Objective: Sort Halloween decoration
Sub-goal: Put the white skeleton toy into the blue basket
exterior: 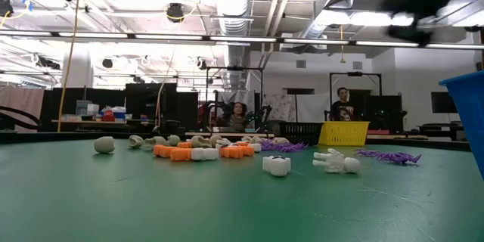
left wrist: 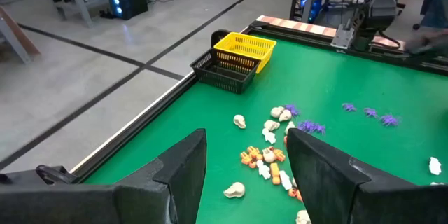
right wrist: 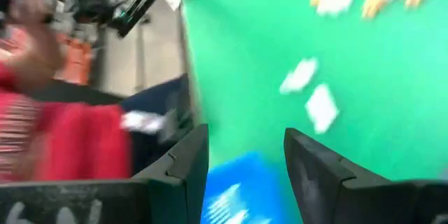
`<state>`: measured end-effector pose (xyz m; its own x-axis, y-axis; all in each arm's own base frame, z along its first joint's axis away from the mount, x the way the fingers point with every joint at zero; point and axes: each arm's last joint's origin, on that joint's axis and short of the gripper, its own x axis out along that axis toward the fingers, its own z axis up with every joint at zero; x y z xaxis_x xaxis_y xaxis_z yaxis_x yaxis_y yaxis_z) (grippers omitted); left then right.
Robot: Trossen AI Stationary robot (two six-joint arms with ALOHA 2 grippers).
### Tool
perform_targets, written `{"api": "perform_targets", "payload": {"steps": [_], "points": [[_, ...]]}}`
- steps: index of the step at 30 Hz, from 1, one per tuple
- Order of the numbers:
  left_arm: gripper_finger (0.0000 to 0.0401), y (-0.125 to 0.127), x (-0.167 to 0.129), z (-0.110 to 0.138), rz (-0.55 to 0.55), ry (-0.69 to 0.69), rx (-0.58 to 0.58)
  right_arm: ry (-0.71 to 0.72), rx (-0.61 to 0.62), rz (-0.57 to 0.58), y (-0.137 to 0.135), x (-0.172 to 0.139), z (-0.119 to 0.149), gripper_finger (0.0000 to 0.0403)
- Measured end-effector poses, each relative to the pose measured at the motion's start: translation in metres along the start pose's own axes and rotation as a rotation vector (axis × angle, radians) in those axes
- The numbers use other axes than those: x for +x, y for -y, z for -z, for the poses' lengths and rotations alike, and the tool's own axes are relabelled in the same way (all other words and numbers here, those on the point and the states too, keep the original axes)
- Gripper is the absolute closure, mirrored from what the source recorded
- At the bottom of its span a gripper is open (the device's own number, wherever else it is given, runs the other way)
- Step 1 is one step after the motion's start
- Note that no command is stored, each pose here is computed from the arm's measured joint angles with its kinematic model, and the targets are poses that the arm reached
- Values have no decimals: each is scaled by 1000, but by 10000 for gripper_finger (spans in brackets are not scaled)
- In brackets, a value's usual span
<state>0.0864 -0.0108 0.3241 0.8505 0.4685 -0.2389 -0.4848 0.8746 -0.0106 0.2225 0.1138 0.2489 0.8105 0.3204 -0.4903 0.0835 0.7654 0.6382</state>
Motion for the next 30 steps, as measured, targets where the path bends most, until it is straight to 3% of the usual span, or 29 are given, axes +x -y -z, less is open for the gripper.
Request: {"api": "perform_targets", "payload": {"steps": [3, 9, 18, 24, 30], "points": [[212, 0, 0, 0, 0, 0, 1, 42, -176, 94, 14, 9, -9, 223], [212, 0, 0, 0, 0, -1, 1, -14, -311, 215, 38, 35, -11, 222], [212, 0, 0, 0, 0, -4, 5, -57, -560, 121, 37, 75, 9, 222], [212, 0, 0, 1, 17, -15, 11, -148, -606, 121, 39, 95, 19, 222], [212, 0, 0, 2, 16, -18, 13, -245, -708, 139, 31, 108, 13, 222]]}}
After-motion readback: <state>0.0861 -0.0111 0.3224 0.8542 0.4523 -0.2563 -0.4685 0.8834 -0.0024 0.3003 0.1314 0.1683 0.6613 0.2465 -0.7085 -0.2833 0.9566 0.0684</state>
